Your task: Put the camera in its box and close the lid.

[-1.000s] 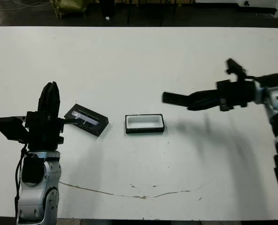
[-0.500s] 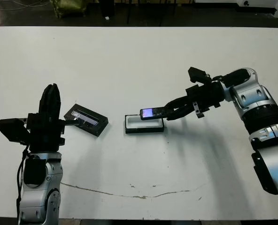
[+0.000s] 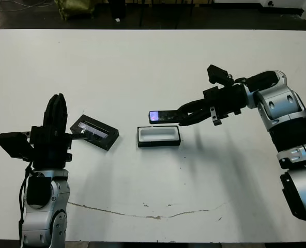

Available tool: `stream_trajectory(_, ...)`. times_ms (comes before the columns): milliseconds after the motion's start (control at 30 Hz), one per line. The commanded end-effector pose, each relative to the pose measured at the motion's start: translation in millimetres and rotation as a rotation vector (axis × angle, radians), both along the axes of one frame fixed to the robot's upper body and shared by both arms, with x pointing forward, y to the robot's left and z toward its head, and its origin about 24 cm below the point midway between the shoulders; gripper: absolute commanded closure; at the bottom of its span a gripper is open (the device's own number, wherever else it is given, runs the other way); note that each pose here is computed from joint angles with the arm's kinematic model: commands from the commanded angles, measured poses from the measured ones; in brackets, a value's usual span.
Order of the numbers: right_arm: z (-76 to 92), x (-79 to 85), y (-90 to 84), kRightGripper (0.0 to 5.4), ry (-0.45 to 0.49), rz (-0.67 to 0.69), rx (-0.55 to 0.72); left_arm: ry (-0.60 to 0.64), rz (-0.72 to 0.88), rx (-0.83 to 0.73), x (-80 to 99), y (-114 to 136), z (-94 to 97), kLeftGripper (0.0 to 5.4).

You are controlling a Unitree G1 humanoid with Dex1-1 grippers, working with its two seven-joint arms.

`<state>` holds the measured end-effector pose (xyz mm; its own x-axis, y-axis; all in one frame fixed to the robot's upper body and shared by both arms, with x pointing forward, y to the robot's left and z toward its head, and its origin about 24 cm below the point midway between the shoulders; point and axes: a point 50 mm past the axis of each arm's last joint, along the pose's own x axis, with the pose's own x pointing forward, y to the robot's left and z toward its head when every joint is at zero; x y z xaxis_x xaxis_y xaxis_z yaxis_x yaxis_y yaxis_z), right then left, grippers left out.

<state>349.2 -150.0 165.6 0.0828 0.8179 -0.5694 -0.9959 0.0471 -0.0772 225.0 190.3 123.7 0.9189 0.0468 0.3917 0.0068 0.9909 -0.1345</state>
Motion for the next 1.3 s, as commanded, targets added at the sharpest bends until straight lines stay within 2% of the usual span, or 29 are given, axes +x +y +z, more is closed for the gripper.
stream_trajectory(33, -5.4, -3.1, -4.0, 5.29, 0.009, -0.039, -0.03, 0.04, 0.016, 0.005, -2.5, 1, -6.1, 5.4)
stream_trajectory(367, -4.6, -8.8, 3.3, 5.29, -0.016, -0.05, -0.049, 0.035, 0.018, 0.018, -2.3, 1, -5.7, 5.4)
stream_trajectory(533, -3.7, -13.1, 7.7, 5.29, -0.064, -0.023, -0.095, 0.035, 0.024, 0.021, -3.7, 0, -5.8, 5.4)
stream_trajectory(767, -3.8, -17.0, 13.7, 5.29, -0.077, -0.014, -0.164, 0.036, 0.027, 0.029, -5.7, -2, -6.5, 5.4)
stream_trajectory(1033, -5.3, -15.7, 18.5, 5.29, -0.081, -0.012, -0.212, 0.032, 0.036, 0.036, -6.1, -2, -6.9, 5.4)
stream_trajectory(1300, -5.1, -14.5, 22.4, 5.29, -0.126, 0.009, -0.25, 0.029, 0.038, 0.037, -5.9, -1, -8.2, 5.4)
